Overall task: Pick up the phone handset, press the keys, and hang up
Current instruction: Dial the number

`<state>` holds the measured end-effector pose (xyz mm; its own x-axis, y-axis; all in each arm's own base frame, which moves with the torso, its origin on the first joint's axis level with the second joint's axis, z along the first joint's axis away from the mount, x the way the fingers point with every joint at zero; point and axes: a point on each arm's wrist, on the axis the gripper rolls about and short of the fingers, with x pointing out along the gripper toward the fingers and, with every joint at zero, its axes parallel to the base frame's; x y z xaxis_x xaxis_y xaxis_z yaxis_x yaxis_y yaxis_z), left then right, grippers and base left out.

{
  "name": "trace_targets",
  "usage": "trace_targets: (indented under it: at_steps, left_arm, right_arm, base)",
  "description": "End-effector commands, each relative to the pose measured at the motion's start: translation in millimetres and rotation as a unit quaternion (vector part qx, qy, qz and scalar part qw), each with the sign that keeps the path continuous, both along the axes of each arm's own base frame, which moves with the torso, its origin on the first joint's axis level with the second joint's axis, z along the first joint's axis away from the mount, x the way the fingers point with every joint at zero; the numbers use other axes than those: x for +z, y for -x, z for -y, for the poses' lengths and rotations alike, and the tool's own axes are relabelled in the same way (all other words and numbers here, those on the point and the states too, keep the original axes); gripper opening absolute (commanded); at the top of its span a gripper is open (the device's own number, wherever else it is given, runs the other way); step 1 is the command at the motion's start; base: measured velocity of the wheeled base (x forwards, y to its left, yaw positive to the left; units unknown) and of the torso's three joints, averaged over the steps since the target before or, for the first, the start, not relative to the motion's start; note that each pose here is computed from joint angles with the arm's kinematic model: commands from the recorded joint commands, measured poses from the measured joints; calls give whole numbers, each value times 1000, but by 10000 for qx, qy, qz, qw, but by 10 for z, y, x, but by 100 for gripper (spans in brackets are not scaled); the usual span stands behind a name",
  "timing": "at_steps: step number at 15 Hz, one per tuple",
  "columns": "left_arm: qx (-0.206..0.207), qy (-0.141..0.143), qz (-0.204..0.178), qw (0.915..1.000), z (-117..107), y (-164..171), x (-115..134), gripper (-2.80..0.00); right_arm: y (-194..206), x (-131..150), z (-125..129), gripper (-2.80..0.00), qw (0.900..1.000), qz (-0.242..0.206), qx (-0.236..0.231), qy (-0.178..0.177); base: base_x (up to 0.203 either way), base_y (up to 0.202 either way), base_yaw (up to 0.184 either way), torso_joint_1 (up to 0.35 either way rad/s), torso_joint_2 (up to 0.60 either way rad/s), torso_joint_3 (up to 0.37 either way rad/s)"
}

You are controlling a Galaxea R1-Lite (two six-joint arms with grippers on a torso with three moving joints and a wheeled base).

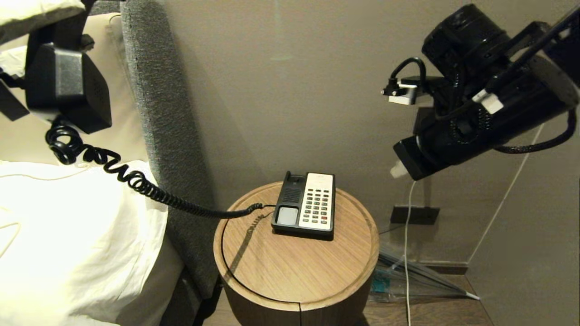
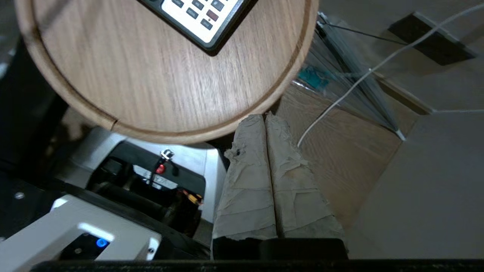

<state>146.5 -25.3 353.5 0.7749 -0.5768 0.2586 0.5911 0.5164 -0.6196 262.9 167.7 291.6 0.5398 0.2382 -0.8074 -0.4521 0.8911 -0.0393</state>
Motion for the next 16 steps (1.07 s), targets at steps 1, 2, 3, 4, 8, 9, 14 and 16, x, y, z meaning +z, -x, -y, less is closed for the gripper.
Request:
trace_targets:
  at_steps: [1, 2, 3, 4, 8, 9, 14, 16]
  left_arm:
    - [-30, 13, 13, 10000, 5, -29, 23, -280]
    - [-28, 10, 18, 10000, 5, -29, 22, -280]
    - [-29, 14, 20, 10000, 5, -29, 22, -280]
    - [-30, 13, 12, 10000, 6, -30, 17, -280]
    - [-54, 19, 40, 10000, 16, -80, 19, -280]
    - [-54, 20, 46, 10000, 16, -82, 15, -280]
    - [-60, 18, 59, 10000, 22, -97, 24, -280]
    - [-75, 16, 65, 9999, 24, -93, 26, -280]
  right_arm:
    - [-278, -320, -260, -280, 9997, -204, 61, 115]
    - [-410, -386, -404, -280, 9998, 112, 12, -159]
    - [-596, -496, -568, -280, 9977, 513, -117, -430]
    - [-762, -627, -701, -280, 9944, 851, -292, -553]
    - [-919, -842, -827, -280, 9907, 980, -663, -678]
    - [-876, -816, -805, -280, 9916, 880, -673, -673]
    - [-460, -786, -540, -280, 9953, -906, -327, -62]
    - [-707, -919, -707, -280, 9975, -290, -500, -408]
  base:
    - [0, 0, 0, 0, 0, 0]
    - [0, 0, 0, 0, 0, 0]
    - [0, 0, 0, 0, 0, 0]
    - [0, 0, 0, 0, 0, 0]
    - [0, 0, 0, 0, 0, 0]
    - [0, 0, 0, 0, 0, 0]
    - [0, 0, 0, 0, 0, 0]
    - [0, 0, 0, 0, 0, 0]
